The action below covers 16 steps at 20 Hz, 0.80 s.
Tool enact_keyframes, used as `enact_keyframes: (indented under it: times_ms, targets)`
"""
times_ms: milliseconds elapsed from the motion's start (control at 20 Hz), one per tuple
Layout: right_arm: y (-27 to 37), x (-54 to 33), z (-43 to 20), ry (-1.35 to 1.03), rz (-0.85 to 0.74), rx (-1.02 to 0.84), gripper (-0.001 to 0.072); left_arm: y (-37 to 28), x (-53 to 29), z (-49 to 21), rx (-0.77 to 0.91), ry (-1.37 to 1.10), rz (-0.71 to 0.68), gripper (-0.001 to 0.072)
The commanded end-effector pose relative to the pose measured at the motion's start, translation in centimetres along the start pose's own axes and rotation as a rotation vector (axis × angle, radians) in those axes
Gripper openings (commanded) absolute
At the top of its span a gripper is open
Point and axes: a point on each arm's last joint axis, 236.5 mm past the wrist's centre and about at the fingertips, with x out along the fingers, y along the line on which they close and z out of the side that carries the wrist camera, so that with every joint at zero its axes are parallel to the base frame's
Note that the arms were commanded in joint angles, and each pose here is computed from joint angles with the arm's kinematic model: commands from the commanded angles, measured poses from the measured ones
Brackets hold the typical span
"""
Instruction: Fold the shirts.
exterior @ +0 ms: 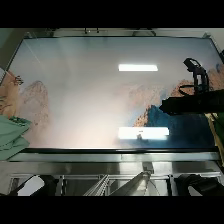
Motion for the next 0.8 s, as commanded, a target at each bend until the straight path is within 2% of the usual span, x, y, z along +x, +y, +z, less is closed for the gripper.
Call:
enact_keyframes:
  times_ms: [0, 300, 350, 400, 450, 550, 750]
  targets:
    - [0.0, 0.0, 0.0, 0.002, 0.000, 0.000, 0.0022, 1.0, 5.9, 0.6, 0.063, 0.037, 0.010, 0.0709]
    - [0.0, 0.0, 0.0, 0.002, 0.000, 0.000, 0.0022, 0.5, 13.3, -3.7, 0.066, 0.243, -0.028, 0.0708]
    - [0.0, 0.0, 0.0, 0.002, 0.000, 0.000, 0.0022, -0.1, 13.9, -4.5, 0.077, 0.276, -0.036, 0.0653]
    - [0.0, 0.0, 0.0, 0.002, 0.000, 0.000, 0.0022, -0.7, 14.1, -4.9, 0.086, 0.295, -0.046, 0.0317]
    - [0.0, 0.0, 0.0, 0.002, 0.000, 0.000, 0.0023, -2.1, 13.9, -4.6, 0.121, 0.286, -0.077, 0.0032]
    - [0.0, 0.0, 0.0, 0.002, 0.000, 0.000, 0.0022, -8.1, 11.4, -2.1, 0.196, 0.206, -0.231, 0.0031]
    - [0.0, 0.0, 0.0, 0.002, 0.000, 0.000, 0.0022, -25.9, -2.8, 2.1, 0.390, -0.017, -0.699, 0.0030]
